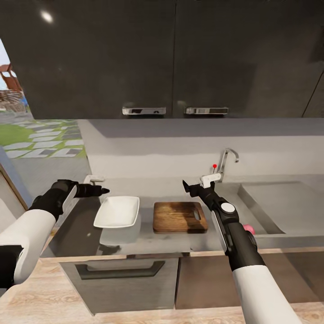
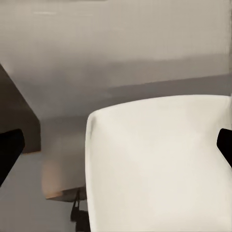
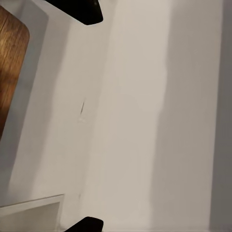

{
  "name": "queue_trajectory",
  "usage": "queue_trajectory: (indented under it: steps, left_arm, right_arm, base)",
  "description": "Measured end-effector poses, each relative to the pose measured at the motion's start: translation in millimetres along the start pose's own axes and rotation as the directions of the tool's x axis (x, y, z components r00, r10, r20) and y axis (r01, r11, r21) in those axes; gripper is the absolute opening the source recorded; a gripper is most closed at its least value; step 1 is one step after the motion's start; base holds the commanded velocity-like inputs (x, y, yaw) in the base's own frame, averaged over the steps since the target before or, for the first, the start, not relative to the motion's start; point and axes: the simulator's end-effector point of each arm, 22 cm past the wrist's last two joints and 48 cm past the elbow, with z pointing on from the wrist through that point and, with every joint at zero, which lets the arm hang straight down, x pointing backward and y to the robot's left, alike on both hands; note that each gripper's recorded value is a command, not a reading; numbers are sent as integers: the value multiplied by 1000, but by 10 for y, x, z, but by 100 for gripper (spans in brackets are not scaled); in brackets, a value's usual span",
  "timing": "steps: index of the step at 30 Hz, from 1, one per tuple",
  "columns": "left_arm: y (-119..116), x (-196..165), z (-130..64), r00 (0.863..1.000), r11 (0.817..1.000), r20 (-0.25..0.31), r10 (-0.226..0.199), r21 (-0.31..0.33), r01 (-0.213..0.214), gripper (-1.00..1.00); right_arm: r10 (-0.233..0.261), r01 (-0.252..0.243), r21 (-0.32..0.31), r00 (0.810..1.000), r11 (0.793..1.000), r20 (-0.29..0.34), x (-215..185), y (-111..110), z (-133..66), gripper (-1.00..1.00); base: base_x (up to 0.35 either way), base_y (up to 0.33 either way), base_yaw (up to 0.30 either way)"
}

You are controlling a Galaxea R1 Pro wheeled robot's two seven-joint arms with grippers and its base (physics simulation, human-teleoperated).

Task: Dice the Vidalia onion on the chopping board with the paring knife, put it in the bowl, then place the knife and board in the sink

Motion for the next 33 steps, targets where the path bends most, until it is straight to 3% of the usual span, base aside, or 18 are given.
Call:
queue_trajectory:
  steps: [7, 13, 17, 33]
  left_arm:
    - [8, -175, -24, 996, 1000, 81, 25, 0, -25, 100]
    - [-39, -397, -38, 980, 997, 187, 70, -1, -71, 100]
    - [-148, -458, -7, 970, 996, 227, 86, 10, -91, 100]
    - [-313, -485, 43, 964, 994, 250, 94, 30, -104, 100]
  right_arm:
    - [-1, 1, 0, 1000, 1000, 4, -31, 0, -8, 100]
    - [-1, 1, 0, 1000, 1000, 5, -36, 0, -10, 100]
    - [-1, 1, 0, 1000, 1000, 5, -35, 0, -10, 100]
    - [-1, 1, 0, 1000, 1000, 4, -33, 0, -7, 100]
  base:
    - [0, 0, 0]
    - [0, 0, 0]
    - [0, 0, 0]
    - [-104, -60, -4]
